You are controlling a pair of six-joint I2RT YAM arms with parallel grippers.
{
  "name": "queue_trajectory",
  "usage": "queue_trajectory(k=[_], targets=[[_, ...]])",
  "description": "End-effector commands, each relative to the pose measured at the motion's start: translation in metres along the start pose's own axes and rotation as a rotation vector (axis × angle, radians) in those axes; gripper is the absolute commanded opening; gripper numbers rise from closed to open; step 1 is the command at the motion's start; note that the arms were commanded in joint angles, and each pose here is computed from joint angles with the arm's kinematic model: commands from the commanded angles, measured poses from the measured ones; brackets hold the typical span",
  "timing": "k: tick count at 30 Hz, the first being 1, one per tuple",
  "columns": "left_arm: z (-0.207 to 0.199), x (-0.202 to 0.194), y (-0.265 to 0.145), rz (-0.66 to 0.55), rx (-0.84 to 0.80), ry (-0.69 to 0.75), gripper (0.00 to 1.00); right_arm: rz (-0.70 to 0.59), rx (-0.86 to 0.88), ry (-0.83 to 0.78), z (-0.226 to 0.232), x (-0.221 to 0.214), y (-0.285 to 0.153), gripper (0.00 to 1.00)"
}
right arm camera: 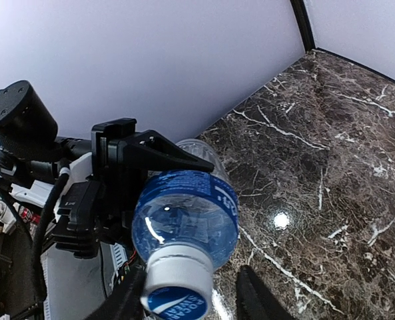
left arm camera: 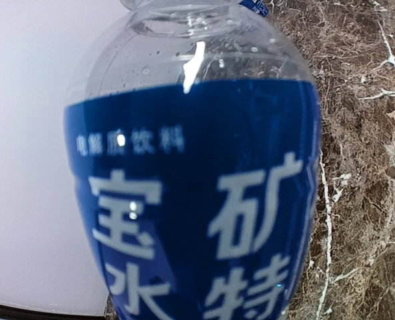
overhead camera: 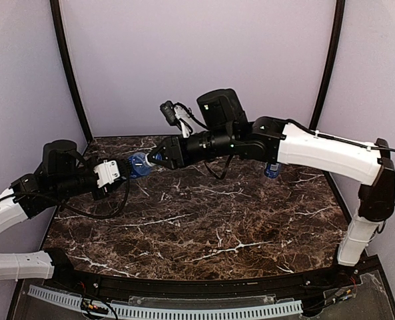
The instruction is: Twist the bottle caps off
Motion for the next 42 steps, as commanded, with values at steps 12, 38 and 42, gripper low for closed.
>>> queue_trajectory(k=[12, 38, 42], targets=[[-0.039, -0.009, -0.010, 0.023, -0.224, -0.022, 0.31, 0.027, 0.259, -0.560, 0.060, -0.009, -0.021, 0.00], [-0.069, -0.004, -0.030, 0.021, -0.439, -0.138, 0.33, 0.003, -0.124, -1.300, 0.076, -0.025, -0.031, 0.99], [-0.048, 0.000, -0.019, 0.009, -0.304, -0.166, 0.33, -0.064, -0.007, -1.114, 0.087, -0.018, -0.050, 0.99]])
Point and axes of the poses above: each gripper's point midway between its finger pads, its own y axis out along the fingers, its own z axis along the line the jaws close on, x = y × z, the point moved 2 cm from there along -y, back along the fingers, and after that the axes turned 10 degrees about -y, right-handed, at the moved point
